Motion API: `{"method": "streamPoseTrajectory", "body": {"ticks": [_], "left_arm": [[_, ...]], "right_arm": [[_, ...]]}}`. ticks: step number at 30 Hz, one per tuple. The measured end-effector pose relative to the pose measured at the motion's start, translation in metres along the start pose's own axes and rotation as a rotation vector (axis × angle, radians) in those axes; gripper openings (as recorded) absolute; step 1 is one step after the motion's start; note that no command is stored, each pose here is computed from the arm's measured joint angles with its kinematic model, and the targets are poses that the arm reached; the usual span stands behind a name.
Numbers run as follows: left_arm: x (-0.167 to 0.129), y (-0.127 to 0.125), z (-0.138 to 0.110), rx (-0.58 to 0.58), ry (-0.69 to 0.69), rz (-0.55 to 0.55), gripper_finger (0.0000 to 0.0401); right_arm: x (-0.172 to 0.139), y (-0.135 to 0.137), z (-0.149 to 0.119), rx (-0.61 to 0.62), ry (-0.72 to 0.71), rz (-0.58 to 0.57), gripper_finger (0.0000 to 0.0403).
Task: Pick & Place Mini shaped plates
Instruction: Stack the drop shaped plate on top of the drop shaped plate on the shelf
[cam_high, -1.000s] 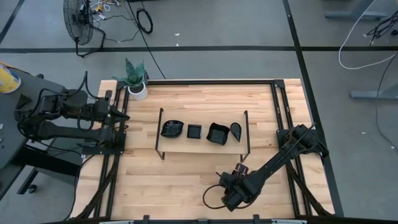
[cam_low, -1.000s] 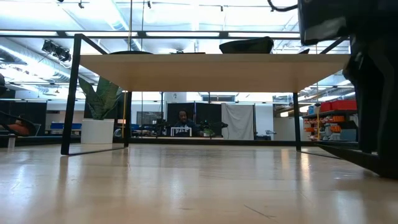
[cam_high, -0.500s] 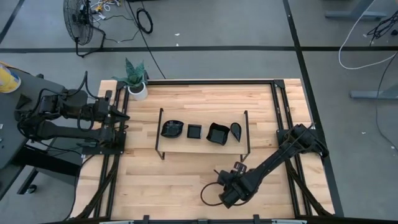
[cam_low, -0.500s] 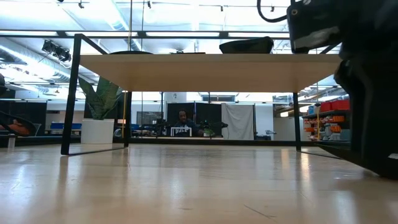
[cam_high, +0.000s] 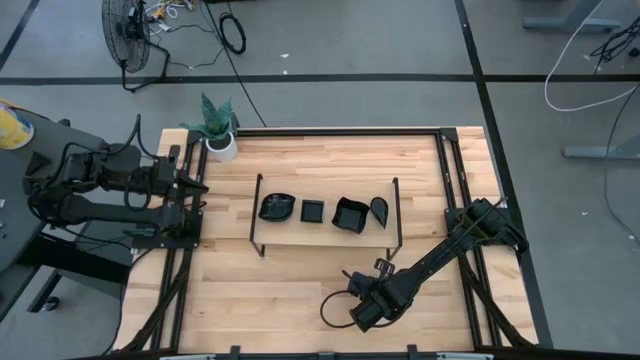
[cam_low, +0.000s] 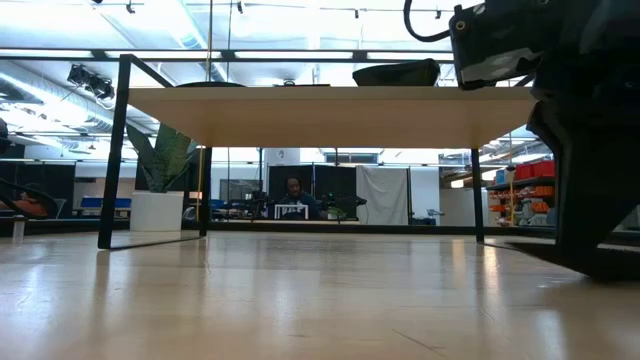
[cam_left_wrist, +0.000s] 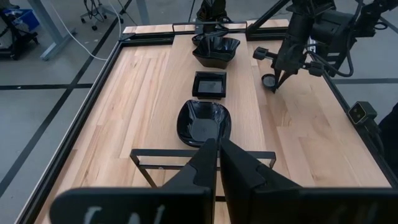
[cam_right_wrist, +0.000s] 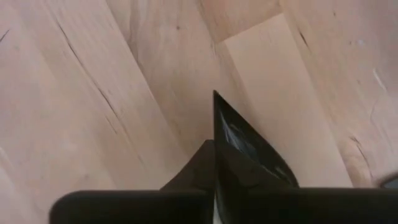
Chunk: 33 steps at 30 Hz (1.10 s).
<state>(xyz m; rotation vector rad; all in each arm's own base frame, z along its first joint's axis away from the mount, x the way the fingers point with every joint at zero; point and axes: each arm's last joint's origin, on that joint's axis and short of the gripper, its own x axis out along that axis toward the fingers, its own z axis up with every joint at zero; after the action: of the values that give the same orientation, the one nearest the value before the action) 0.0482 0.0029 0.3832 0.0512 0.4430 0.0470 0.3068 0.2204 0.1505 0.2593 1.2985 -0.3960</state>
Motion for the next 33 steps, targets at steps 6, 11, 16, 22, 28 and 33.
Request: {"method": "streamPoseTrajectory", "body": {"ticks": [6,11,16,22,28,33], "left_arm": [[0.000,0.000,0.000,0.000,0.000,0.000,0.0025],[0.000,0.000,0.000,0.000,0.000,0.000,0.0025],[0.000,0.000,0.000,0.000,0.000,0.000,0.0025],[0.000,0.000,0.000,0.000,0.000,0.000,0.0025],[0.000,0.000,0.000,0.000,0.000,0.000,0.0025],[0.000,0.000,0.000,0.000,0.000,0.000,0.0025]], "right_arm": [[0.000,0.000,0.000,-0.009,0.000,0.000,0.0004],[-0.003,0.000,0.000,-0.024,0.014,0.002,0.0002],[-0.026,0.012,0.008,-0.068,0.000,0.049,0.0001],[-0.062,0.027,0.019,-0.166,-0.046,0.119,0.0001],[-0.102,0.040,0.023,-0.323,-0.126,0.173,0.0000],[-0.127,0.040,0.029,-0.490,-0.184,0.169,0.0000]]}}
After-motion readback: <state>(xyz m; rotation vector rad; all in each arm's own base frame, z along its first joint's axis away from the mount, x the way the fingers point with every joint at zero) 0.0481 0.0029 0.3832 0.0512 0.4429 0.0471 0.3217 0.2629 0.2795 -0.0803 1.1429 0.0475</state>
